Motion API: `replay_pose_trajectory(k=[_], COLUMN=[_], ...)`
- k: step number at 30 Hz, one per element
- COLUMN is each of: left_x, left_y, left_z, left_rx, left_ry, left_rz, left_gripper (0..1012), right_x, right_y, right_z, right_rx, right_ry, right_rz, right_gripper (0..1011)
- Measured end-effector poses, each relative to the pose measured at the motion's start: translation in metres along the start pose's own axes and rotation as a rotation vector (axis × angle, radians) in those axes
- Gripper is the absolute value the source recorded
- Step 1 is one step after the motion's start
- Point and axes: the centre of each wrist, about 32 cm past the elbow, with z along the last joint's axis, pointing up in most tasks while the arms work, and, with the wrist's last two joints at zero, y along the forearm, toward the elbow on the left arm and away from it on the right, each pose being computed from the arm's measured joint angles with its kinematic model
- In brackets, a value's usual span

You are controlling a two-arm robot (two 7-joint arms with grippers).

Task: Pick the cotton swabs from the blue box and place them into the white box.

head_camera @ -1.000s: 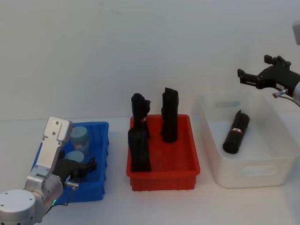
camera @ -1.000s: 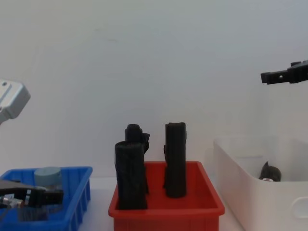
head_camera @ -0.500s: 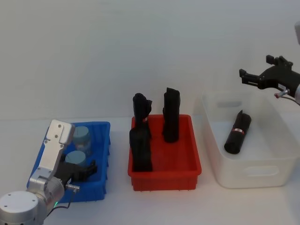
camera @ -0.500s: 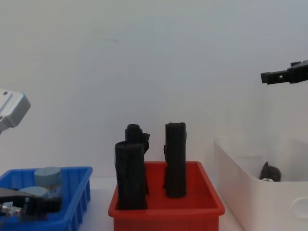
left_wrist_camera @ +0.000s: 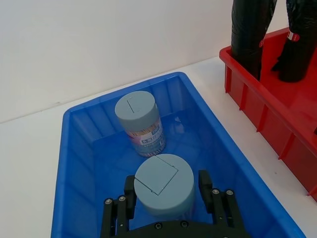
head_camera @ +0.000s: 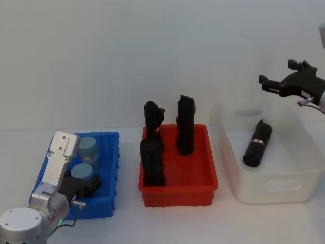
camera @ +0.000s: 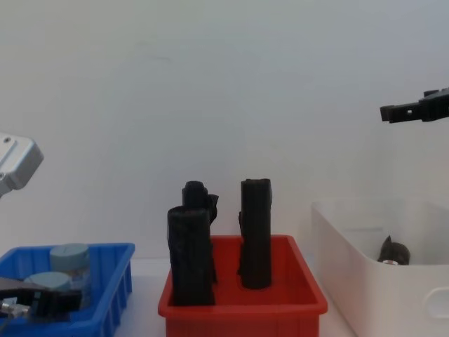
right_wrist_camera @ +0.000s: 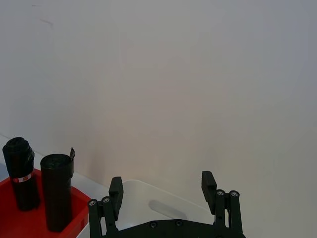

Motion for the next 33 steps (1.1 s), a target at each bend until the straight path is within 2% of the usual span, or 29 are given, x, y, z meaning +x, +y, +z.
replay_pose_trajectory(k=[1, 5, 28, 33], left_x=[0.0000, 0.0000, -0.0003, -0.0005], left_y=[0.0000, -0.0002, -0.0004, 0.0019], left_z=[0.0000, -0.0002, -0.0007, 0.0030], left_rx=[0.000, 0.001, 0.001, -0.024], left_ry=[0.000, 0.000, 0.000, -0.003], left_rz=[0.000, 0.001, 0.003, 0.002], left_gripper=[789, 676, 671, 671], right_x=[0.0000, 0.0000, 0.0000, 0.0000], right_y=[0.0000, 0.0000, 0.0000, 0.0000], right_z=[0.0000, 0.0000, 0.0000, 0.0000], right_rx=[0.000, 0.000, 0.000, 0.000], right_ry=[0.000, 0.000, 0.000, 0.000], right_rz=[0.000, 0.000, 0.000, 0.000], right_gripper=[1002, 1002, 1002, 1002])
